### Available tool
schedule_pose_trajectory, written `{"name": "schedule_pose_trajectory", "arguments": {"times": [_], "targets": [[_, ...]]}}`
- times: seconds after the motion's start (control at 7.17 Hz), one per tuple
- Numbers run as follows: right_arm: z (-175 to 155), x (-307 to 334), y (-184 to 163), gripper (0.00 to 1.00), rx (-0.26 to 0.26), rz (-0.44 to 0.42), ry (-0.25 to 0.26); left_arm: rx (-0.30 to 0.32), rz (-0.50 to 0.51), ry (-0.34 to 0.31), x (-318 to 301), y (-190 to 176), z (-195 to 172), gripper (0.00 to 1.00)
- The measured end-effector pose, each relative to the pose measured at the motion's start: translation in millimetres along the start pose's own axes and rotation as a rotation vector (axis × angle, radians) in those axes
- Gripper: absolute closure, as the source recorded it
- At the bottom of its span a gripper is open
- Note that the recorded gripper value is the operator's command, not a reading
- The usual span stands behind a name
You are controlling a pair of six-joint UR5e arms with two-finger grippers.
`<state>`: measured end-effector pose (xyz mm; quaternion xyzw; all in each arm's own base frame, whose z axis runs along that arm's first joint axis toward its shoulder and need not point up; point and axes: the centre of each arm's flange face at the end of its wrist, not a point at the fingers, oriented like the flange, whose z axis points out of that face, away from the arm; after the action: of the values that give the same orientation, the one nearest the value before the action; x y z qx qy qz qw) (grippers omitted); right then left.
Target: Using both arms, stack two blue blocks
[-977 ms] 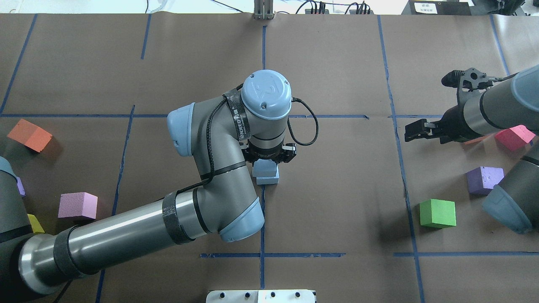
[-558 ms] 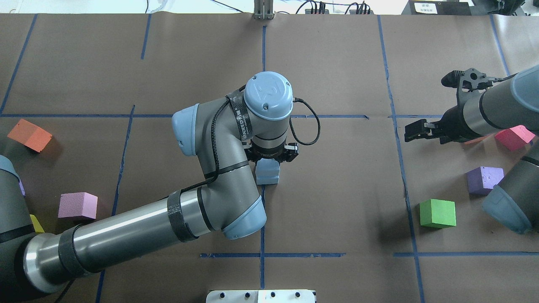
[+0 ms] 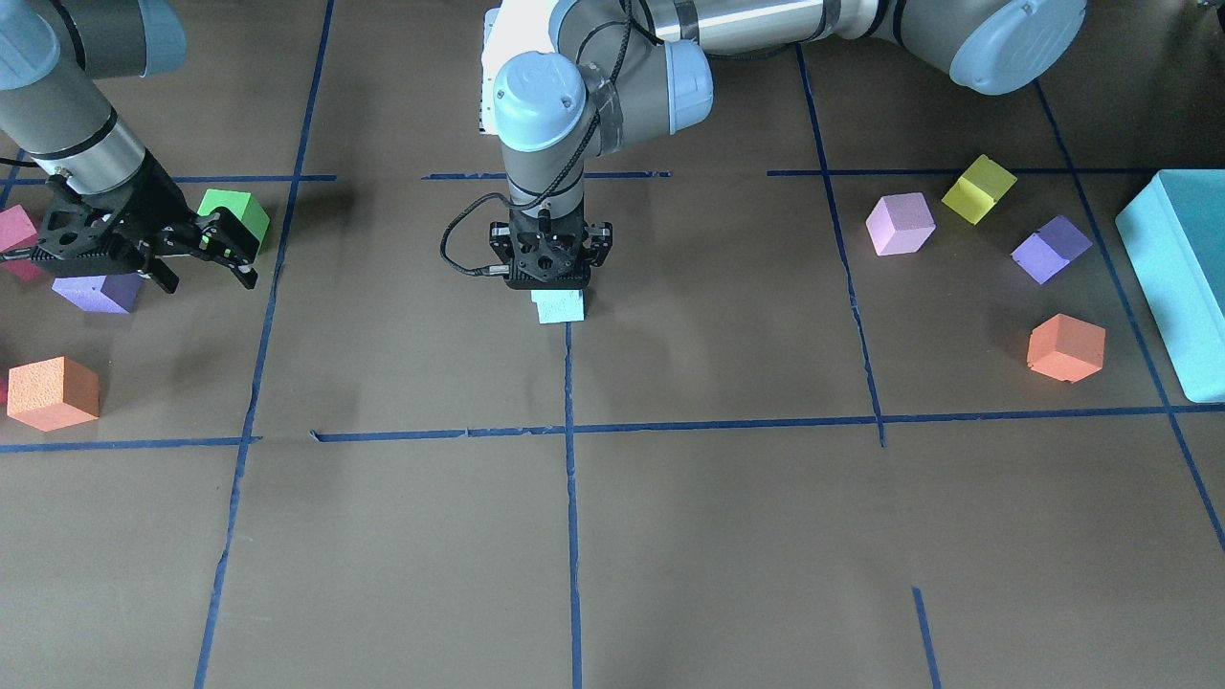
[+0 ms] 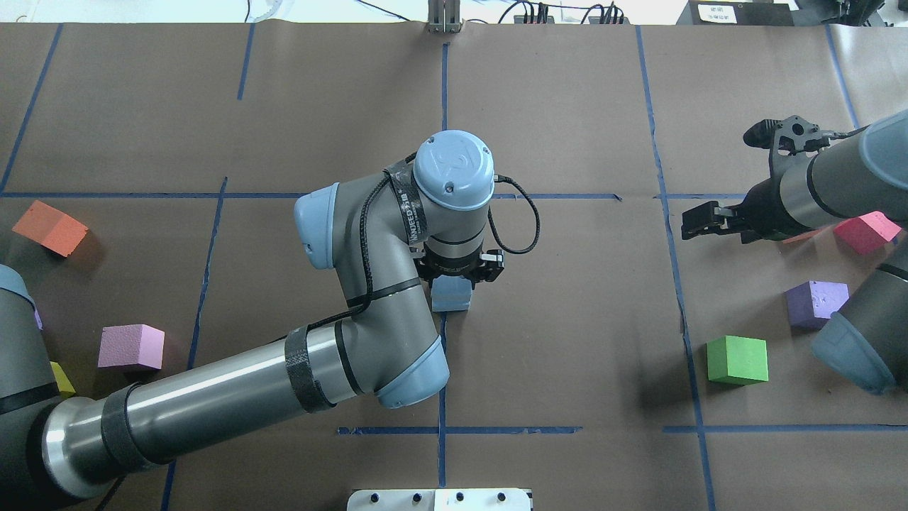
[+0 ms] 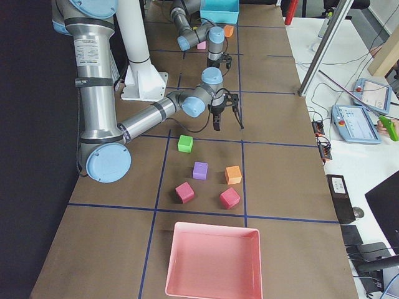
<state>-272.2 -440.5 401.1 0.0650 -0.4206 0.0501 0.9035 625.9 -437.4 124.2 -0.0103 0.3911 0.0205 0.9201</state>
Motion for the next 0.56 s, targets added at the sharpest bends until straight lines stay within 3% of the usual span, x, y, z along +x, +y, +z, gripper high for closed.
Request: {"name": "schedule_pose_trajectory", "arguments": {"times": [0.56], "targets": [[1, 0, 0, 0.00, -0.001, 0.001, 0.000, 0.019, -0.001, 0.022, -6, -3, -20, 0.00]]}}
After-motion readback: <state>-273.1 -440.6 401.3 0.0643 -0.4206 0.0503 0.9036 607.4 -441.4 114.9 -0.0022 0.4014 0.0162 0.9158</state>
